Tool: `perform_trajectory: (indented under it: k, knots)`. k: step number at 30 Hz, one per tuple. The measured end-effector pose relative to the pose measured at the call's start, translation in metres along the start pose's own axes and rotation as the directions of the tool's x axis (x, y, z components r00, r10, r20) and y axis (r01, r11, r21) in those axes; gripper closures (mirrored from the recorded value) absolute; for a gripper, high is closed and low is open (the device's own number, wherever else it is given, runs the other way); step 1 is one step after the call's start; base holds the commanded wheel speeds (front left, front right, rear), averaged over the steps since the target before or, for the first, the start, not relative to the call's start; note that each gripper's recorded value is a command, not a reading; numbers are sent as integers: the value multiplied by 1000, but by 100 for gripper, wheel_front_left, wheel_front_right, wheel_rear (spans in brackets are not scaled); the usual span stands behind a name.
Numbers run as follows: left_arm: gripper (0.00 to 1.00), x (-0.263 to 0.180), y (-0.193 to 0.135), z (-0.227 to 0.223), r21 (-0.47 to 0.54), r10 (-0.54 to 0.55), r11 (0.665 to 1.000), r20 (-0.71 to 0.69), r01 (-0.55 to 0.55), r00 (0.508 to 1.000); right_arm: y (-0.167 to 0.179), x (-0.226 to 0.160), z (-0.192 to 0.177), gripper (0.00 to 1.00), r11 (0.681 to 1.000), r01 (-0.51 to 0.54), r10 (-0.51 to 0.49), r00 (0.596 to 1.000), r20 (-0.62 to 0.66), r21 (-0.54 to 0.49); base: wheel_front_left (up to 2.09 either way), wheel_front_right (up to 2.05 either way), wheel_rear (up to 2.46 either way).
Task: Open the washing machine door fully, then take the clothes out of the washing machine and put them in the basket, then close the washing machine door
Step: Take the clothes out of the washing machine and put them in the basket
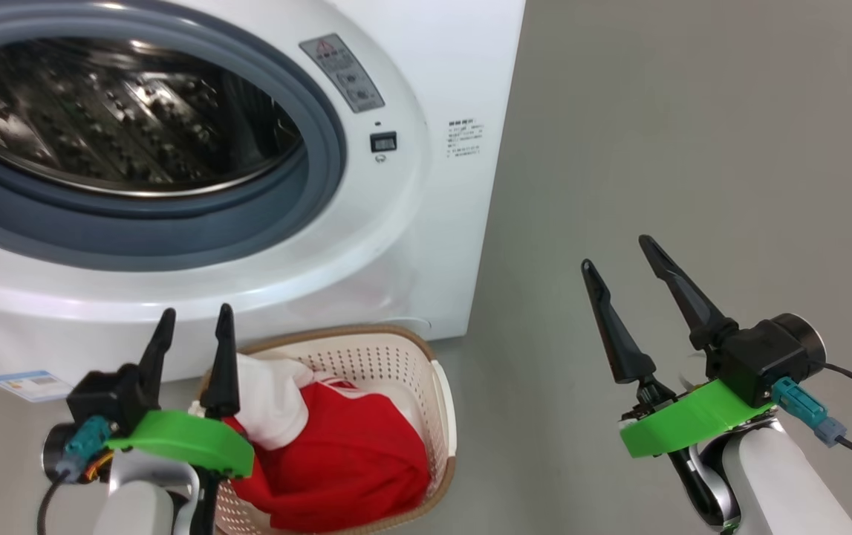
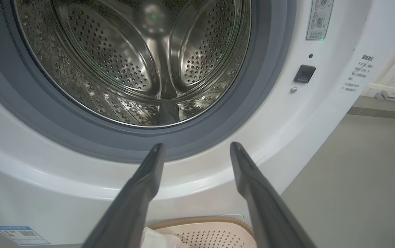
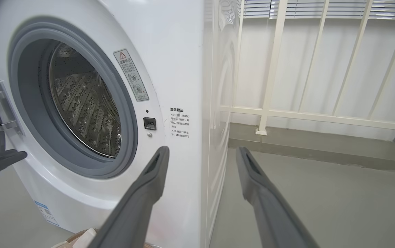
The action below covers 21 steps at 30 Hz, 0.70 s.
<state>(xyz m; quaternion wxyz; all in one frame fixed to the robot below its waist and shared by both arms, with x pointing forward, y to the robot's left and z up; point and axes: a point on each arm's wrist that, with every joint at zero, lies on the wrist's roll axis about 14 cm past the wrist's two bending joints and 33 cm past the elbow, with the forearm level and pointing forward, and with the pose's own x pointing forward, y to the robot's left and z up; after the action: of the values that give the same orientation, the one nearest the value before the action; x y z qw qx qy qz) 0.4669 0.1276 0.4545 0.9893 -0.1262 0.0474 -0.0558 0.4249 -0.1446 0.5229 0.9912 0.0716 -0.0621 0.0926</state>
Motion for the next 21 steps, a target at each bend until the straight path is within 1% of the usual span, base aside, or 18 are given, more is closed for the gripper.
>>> perform_trajectory:
  k: [3, 7, 10, 15, 21]
  knots:
    - [0, -12, -1, 22, 41, -7, 999, 64, 5, 998, 2, -2, 12, 0, 1000, -2, 2, 1000, 29, -1, 0, 0, 0]
    - [0, -29, 4, 42, 52, 7, 999, 129, -13, 992, 2, -15, 10, 0, 1000, 5, -5, 1000, 17, -3, 0, 0, 0]
    - [0, -38, 5, 45, 52, 9, 999, 140, -17, 990, 1, -20, 11, 0, 1000, 5, -5, 1000, 18, -8, 0, 0, 0]
    - [0, -57, 6, 46, 47, 15, 999, 148, -22, 989, 4, -24, 24, 0, 1000, -6, 7, 999, 48, -23, 0, 0, 0]
    - [0, -68, 4, 67, 67, 12, 997, 212, -27, 977, 2, -30, 31, 0, 999, -3, 5, 998, 63, -33, 0, 0, 0]
